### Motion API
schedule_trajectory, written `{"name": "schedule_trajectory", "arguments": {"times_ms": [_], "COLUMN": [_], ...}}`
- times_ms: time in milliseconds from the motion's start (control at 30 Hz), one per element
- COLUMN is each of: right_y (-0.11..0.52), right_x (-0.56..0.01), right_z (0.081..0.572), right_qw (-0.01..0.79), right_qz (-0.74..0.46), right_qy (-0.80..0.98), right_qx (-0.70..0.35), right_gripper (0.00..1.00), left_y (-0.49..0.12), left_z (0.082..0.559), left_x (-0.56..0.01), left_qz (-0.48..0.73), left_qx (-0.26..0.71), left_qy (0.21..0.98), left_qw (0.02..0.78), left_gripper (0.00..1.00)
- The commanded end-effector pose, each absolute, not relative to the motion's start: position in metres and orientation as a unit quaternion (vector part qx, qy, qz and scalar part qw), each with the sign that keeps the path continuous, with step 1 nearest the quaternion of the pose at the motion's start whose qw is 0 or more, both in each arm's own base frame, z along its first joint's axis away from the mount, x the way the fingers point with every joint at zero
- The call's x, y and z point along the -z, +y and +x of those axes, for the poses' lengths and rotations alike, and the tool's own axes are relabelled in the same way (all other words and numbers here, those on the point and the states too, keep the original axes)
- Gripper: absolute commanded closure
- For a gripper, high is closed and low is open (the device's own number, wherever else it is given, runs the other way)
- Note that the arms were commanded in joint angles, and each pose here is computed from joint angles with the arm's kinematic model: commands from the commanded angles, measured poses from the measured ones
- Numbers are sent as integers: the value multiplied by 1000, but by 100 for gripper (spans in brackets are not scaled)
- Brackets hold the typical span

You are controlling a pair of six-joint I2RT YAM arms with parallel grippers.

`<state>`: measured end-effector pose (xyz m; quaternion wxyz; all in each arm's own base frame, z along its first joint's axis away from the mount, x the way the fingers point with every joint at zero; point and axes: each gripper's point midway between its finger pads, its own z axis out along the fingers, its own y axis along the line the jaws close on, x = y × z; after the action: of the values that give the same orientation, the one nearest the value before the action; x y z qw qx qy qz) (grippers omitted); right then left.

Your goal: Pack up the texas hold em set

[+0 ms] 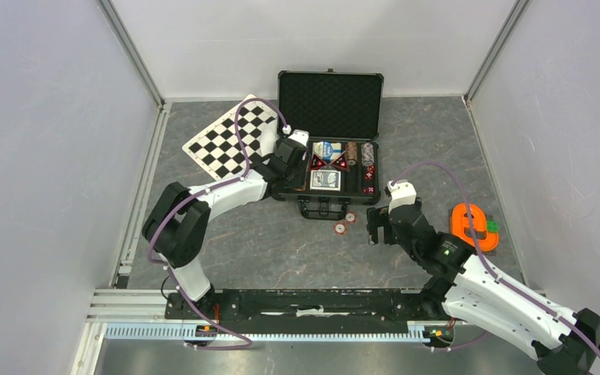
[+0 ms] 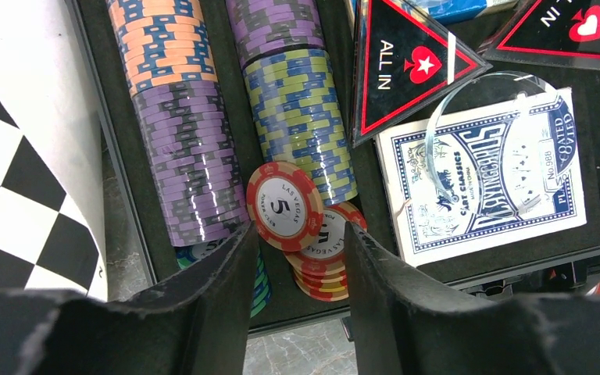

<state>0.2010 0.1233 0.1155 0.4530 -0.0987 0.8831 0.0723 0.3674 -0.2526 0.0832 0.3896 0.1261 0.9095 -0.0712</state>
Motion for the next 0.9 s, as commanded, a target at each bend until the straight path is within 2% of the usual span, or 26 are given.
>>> {"name": "schedule_trajectory", "arguments": {"times_ms": [0, 600, 867], "right_y": [129, 129, 125], "right_x": [-130, -129, -132], "right_z": [207, 206, 206], "right_qw": [473, 473, 476], "right_qz": [-90, -89, -87], "right_qy": [872, 871, 871], "right_qx": [-89, -92, -84], "right_gripper": [1, 1, 1], "left_y": [-258, -270, -276], "left_z": [362, 363, 351], "left_x": [-97, -123, -144], "left_qz": [125, 119, 144], "left_qx": [90, 131, 147], "left_qy": [908, 894, 890], "left_qw": [390, 411, 408], "left_gripper": [47, 46, 26]}}
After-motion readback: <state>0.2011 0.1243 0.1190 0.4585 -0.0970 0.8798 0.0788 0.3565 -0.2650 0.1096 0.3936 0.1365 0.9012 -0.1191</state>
